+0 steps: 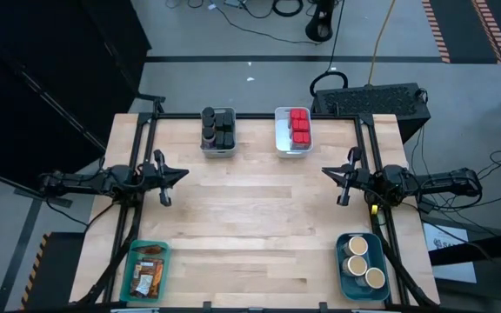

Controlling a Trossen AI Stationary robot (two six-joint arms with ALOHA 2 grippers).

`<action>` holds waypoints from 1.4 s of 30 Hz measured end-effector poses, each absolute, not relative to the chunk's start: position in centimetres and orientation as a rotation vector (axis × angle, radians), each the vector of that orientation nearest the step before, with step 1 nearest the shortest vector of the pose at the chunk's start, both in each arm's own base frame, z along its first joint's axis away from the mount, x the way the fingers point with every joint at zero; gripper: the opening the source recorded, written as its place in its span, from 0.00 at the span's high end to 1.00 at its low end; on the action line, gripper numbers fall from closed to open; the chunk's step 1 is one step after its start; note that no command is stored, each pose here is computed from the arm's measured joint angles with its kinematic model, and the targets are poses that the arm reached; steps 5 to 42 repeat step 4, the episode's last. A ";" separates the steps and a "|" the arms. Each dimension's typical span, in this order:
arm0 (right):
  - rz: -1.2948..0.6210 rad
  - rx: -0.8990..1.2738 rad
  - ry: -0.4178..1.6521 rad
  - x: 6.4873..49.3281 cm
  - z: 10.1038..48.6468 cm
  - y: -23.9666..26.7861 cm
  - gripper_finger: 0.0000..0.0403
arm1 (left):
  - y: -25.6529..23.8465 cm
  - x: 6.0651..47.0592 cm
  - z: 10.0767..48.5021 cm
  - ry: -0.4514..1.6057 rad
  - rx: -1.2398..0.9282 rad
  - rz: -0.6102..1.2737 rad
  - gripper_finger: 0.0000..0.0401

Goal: Sort spices by type
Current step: Return to Home Position

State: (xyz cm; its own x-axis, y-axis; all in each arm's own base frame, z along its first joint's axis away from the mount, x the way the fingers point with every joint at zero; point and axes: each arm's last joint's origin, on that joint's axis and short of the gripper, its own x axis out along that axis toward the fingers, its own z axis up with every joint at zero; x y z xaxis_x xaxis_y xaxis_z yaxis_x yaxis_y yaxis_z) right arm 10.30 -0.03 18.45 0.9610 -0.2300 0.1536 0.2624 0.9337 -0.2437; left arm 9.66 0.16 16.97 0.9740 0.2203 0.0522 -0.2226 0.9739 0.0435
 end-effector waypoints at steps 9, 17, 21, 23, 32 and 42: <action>-0.253 -0.266 -0.123 10.3 18.5 0.0 0.98 | 0.2 9.7 17.0 -0.048 0.049 0.223 0.98; -0.253 -0.266 -0.123 10.3 18.5 0.0 0.98 | 0.2 9.7 17.0 -0.048 0.049 0.223 0.98; -0.253 -0.266 -0.123 10.3 18.5 0.0 0.98 | 0.2 9.7 17.0 -0.048 0.049 0.223 0.98; -0.253 -0.266 -0.123 10.3 18.5 0.0 0.98 | 0.2 9.7 17.0 -0.048 0.049 0.223 0.98; -0.253 -0.266 -0.123 10.3 18.5 0.0 0.98 | 0.2 9.7 17.0 -0.048 0.049 0.223 0.98; -0.253 -0.266 -0.123 10.3 18.5 0.0 0.98 | 0.2 9.7 17.0 -0.048 0.049 0.223 0.98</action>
